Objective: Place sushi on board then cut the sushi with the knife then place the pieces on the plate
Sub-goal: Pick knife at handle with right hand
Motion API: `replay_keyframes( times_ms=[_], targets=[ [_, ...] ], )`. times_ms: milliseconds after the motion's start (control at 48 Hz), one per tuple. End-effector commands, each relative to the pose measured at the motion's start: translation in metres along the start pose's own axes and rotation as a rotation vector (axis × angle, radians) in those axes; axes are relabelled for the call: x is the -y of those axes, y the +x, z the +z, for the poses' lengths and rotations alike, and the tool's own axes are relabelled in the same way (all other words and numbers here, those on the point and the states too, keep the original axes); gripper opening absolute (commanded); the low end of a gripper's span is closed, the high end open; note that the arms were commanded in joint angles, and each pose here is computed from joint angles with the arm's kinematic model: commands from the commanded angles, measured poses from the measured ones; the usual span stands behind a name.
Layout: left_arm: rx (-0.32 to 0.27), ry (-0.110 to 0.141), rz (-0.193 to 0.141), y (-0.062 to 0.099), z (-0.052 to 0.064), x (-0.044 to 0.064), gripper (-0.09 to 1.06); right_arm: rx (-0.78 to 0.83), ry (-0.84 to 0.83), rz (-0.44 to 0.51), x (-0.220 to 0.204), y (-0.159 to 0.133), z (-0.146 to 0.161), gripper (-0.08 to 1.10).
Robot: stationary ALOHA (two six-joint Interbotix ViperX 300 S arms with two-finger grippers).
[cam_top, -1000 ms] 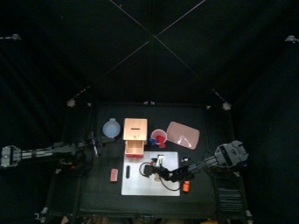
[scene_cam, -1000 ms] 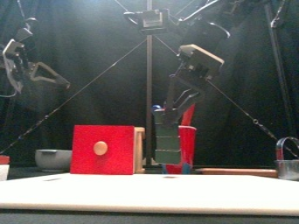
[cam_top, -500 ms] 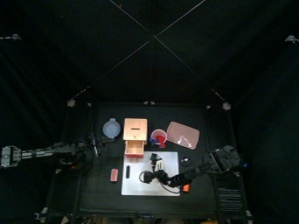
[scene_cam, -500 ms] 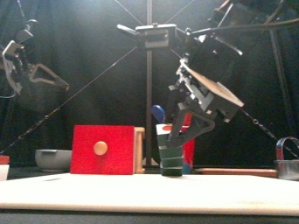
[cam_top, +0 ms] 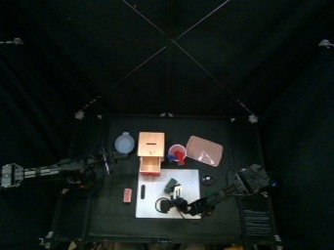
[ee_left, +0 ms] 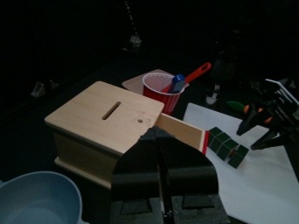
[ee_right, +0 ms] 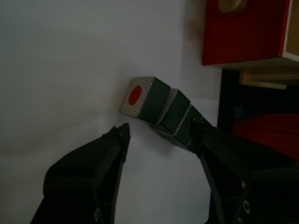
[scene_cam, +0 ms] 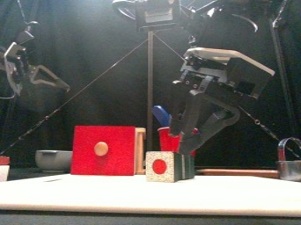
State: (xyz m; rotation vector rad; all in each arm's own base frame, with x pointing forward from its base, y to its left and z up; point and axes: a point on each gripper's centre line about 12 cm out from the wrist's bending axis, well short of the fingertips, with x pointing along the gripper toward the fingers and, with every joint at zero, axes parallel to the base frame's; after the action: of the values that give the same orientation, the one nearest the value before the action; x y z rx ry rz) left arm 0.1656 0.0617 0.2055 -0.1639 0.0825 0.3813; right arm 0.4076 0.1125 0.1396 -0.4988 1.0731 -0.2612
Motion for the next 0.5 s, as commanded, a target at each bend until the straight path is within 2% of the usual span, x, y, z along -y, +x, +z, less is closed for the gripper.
replay_keyframes(
  times_ms=[21, 125, 271, 500],
  targets=[
    [0.018, 0.0, 0.007, 0.002, 0.006, -0.001, 0.09, 0.025, 0.066, 0.003, 0.009, -0.013, 0.011, 0.89],
    [0.007, -0.003, 0.006, 0.002, 0.004, -0.001, 0.09, -0.004, 0.166, 0.052, 0.014, -0.019, 0.01, 0.89],
    [-0.011, -0.01, 0.009, 0.002, 0.002, -0.001, 0.09, -0.007, 0.327, 0.114, 0.033, -0.009, -0.002, 0.89],
    [-0.018, -0.011, 0.007, 0.002, 0.001, 0.0, 0.09, 0.01, 0.527, 0.152, 0.069, 0.004, -0.015, 0.89]
  ],
)
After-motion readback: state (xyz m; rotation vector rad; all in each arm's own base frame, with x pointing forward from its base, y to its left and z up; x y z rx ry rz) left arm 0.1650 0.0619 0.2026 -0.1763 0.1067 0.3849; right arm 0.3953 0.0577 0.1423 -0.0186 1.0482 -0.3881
